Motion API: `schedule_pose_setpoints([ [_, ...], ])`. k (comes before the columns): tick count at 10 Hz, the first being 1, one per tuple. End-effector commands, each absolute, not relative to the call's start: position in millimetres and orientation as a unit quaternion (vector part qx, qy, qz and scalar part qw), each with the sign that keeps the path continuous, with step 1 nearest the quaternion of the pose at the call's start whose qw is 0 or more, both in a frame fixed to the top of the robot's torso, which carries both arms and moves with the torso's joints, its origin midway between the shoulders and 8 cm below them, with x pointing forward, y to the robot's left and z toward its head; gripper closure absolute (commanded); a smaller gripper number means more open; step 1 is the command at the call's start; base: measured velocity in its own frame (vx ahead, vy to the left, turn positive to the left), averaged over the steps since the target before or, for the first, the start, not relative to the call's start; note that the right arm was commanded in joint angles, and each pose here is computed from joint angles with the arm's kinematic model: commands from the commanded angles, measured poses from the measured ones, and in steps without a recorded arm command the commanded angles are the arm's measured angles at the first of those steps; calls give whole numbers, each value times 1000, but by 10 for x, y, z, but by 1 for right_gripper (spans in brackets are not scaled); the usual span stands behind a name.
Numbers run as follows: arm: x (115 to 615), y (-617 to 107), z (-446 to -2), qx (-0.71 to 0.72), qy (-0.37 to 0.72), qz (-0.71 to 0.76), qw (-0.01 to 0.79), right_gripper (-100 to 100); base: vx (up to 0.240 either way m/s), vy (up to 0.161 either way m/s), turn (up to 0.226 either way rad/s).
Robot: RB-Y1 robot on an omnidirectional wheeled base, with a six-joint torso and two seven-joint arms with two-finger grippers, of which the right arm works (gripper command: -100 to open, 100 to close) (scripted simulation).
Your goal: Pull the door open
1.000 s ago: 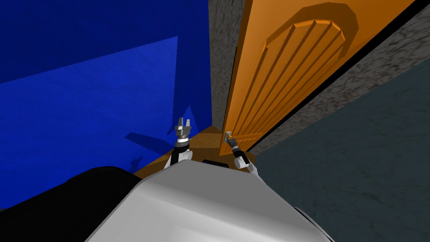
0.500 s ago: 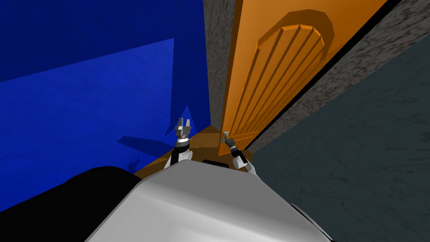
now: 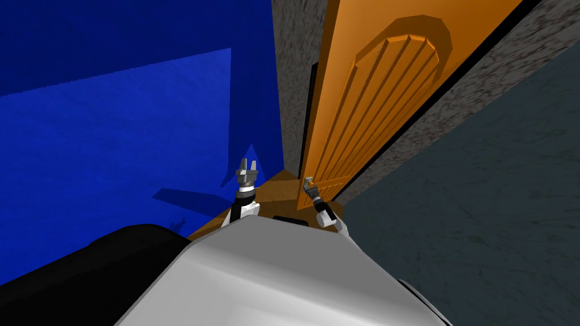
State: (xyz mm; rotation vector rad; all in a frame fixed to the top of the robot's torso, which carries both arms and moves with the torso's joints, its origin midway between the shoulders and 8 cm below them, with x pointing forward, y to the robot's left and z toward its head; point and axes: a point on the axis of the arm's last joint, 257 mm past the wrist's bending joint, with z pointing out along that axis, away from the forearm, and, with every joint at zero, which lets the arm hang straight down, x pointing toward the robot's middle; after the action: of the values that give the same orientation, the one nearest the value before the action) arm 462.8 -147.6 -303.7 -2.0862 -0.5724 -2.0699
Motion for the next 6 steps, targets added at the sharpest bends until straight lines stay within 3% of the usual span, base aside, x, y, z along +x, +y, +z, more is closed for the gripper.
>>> schedule_pose_setpoints([
  [1, 4509, -1279, -3205, -703, -205, -675, 86, 100, 6, 63, 3],
  [6, 4509, -1279, -3205, -703, -205, -675, 86, 100, -3, -8, 12],
])
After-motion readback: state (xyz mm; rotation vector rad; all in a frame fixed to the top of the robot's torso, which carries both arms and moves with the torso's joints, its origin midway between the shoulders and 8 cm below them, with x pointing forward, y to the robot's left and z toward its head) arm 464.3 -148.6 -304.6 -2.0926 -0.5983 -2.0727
